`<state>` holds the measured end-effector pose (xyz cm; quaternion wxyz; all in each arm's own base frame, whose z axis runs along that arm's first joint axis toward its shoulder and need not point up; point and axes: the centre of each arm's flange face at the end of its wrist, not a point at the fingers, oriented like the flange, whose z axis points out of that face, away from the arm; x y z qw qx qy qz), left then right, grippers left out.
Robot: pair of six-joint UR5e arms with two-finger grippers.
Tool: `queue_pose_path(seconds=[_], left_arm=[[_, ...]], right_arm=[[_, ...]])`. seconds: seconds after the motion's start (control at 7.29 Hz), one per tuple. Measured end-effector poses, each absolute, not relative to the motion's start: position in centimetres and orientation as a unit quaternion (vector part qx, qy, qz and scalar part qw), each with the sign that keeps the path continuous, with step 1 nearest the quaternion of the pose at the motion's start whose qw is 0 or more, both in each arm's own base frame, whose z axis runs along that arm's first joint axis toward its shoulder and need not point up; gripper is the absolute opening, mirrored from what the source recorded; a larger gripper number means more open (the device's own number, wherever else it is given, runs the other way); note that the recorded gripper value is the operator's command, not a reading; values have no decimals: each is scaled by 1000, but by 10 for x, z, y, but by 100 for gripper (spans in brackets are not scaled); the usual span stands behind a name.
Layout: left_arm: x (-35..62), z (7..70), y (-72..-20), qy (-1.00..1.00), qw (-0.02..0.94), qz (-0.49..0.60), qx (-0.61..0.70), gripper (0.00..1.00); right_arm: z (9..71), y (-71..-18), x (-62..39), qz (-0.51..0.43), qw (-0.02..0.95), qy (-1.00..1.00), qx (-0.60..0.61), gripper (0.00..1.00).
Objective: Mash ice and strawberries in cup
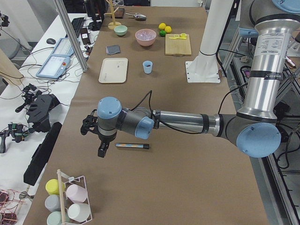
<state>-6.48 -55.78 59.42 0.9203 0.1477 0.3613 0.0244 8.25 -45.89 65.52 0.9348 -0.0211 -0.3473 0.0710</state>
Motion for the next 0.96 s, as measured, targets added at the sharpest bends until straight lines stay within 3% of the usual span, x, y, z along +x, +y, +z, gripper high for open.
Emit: queue_pose_path(seconds=[0.96], left_arm=[[-63,610,-549,361,922,21,136,98]], right_arm=[[641,-464,85,69,935,-349,-6,100]])
